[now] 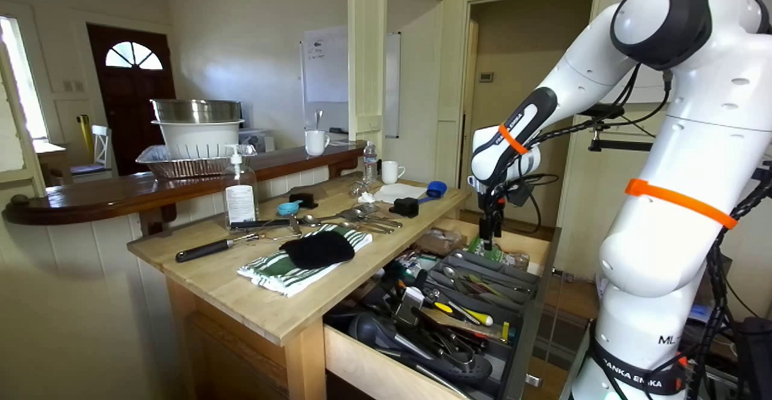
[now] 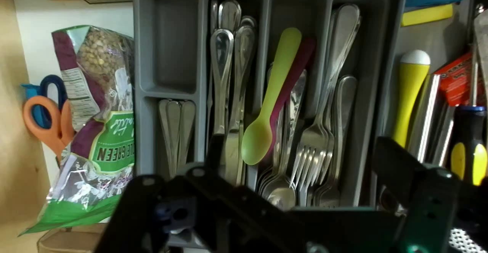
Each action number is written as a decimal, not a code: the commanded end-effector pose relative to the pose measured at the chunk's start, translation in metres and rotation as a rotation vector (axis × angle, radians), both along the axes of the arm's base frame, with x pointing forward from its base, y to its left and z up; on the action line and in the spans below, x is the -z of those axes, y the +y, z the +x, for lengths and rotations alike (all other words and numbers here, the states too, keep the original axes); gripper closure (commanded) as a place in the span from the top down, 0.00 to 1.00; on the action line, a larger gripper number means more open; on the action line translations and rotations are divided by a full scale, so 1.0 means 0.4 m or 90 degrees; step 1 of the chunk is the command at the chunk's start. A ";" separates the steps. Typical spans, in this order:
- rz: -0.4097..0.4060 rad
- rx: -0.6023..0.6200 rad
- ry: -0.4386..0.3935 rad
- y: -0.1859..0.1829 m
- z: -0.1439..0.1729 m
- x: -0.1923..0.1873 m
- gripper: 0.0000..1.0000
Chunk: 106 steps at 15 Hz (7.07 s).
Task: Remove one silver spoon from the utensil holder in the drawer and put it on the table next to the silver spoons
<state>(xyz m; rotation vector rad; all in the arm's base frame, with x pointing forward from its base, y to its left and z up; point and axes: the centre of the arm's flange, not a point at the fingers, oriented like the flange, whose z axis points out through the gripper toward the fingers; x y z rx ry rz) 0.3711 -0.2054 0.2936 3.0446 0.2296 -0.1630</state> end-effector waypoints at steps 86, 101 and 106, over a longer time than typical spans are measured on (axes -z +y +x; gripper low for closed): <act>0.044 -0.049 -0.004 0.018 0.183 0.376 0.36; 0.040 -0.048 -0.014 0.019 0.166 0.363 0.02; 0.042 -0.049 -0.020 0.055 0.144 0.297 0.02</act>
